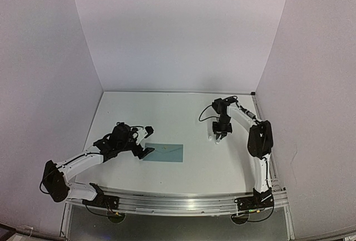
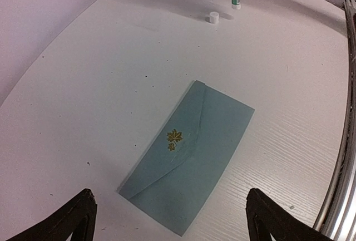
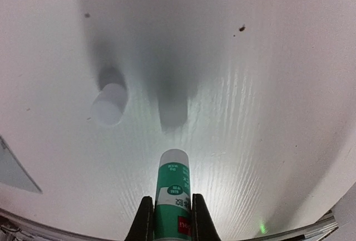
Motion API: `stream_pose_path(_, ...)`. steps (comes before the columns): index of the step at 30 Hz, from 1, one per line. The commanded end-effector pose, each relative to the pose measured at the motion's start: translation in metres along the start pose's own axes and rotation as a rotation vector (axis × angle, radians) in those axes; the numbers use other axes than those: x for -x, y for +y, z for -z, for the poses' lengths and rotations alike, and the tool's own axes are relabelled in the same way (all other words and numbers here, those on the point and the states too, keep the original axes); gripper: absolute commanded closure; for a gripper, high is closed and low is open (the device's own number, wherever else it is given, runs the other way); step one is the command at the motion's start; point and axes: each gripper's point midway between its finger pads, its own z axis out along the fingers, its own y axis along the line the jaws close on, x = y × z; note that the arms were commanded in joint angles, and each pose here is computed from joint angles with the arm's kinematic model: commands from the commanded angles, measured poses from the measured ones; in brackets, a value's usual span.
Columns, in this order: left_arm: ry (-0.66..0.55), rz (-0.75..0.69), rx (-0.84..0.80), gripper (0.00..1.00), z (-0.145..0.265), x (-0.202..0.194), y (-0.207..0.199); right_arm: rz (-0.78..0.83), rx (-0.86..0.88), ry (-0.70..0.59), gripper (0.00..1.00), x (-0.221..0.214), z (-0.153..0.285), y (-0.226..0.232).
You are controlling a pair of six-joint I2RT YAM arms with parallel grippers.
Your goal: Place the letter into the envelope and seal it
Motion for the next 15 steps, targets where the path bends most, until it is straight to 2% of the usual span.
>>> stream_pose_path(1, -0.126, -0.131, -0.131, 0.09, 0.022, 0.042, -0.019, 0.325, 0.374, -0.25, 1.0, -0.041, 0.131, 0.094)
stream_pose_path(4, -0.167, -0.185, -0.267, 0.09, 0.035, 0.055, -0.042, 0.57, 0.525, -0.349, 1.0, -0.084, 0.172, 0.157)
stream_pose_path(6, -0.196, -0.215, -0.268, 0.08, 0.041, 0.065, -0.042, 0.571, 0.625, -0.382, 1.0, -0.095, 0.189, 0.189)
stream_pose_path(8, -0.248, -0.25, -0.161, 0.07, 0.046, 0.085, -0.027, 0.485, 0.701, -0.375, 1.0, -0.091, 0.193, 0.209)
stream_pose_path(11, -0.373, -0.362, 0.148, 0.05, 0.063, 0.121, 0.018, 0.268, 0.811, -0.356, 1.0, -0.076, 0.196, 0.231)
stream_pose_path(13, -0.411, -0.463, 0.311, 0.05, 0.074, 0.135, 0.038, 0.214, 0.915, -0.366, 1.0, -0.077, 0.21, 0.251)
stream_pose_path(15, -0.427, -0.55, 0.402, 0.04, 0.083, 0.138, 0.046, 0.196, 0.964, -0.371, 1.0, -0.082, 0.221, 0.264)
